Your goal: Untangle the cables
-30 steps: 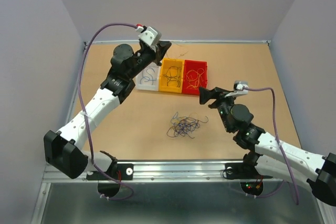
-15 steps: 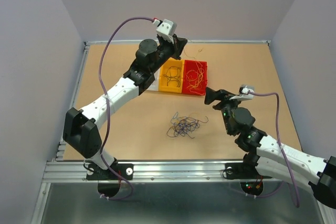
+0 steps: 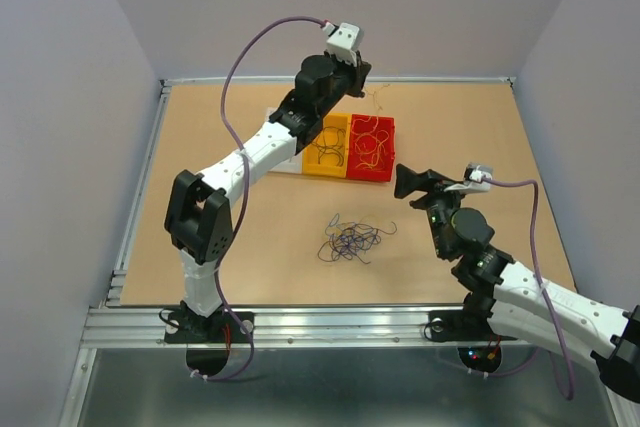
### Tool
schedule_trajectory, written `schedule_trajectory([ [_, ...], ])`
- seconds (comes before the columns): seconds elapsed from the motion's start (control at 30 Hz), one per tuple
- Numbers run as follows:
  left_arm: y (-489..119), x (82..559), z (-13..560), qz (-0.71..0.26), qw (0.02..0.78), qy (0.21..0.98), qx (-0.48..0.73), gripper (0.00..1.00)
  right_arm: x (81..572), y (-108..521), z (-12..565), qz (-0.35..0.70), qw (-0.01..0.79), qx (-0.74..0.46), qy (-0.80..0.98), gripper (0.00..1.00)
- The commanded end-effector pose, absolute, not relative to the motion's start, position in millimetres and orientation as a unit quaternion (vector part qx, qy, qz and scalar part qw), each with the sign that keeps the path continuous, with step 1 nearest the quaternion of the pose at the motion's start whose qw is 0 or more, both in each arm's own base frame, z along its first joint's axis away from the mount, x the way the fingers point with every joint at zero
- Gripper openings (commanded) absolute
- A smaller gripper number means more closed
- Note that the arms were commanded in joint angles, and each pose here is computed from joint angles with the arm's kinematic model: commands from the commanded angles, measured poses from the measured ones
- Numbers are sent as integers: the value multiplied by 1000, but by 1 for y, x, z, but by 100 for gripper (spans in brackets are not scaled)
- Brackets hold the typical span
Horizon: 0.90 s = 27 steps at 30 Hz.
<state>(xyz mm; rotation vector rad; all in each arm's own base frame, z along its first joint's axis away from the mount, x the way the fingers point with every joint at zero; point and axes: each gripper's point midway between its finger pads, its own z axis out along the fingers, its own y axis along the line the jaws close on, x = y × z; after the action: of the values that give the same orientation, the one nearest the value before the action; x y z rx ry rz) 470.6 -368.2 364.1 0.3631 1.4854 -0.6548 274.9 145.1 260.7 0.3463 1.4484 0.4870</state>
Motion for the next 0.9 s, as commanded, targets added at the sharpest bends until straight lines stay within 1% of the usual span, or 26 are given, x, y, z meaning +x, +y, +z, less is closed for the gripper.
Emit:
schedule_trajectory([
  [0.0,-368,479,354,-262,679,664,173,0,274,137,257,215,713,170,645,90],
  [0.1,-371,482,330,-251,667,676,184,0,273,137,257,216,713,170,645,90],
  [0.17,-370,483,323,-247,665,680,186,0,274,137,257,215,713,170,645,90],
  [0.37,-365,481,324,-241,668,680,181,0,274,137,256,212,713,172,646,90],
  [0.47,-364,479,309,-236,659,690,185,0,274,137,255,211,713,171,646,90],
  [0.57,-364,477,286,-220,646,705,191,0,274,136,256,212,713,172,645,90],
  [0.67,-363,477,257,-178,630,727,207,0,274,137,256,213,713,172,645,90],
  [0.77,-368,474,220,-158,588,764,214,0,274,136,256,212,714,173,645,90],
  [0.8,-370,472,200,-150,566,781,217,0,274,135,256,211,714,174,645,90],
  [0.87,-375,470,180,-156,542,799,211,0,274,135,256,211,714,175,645,90],
])
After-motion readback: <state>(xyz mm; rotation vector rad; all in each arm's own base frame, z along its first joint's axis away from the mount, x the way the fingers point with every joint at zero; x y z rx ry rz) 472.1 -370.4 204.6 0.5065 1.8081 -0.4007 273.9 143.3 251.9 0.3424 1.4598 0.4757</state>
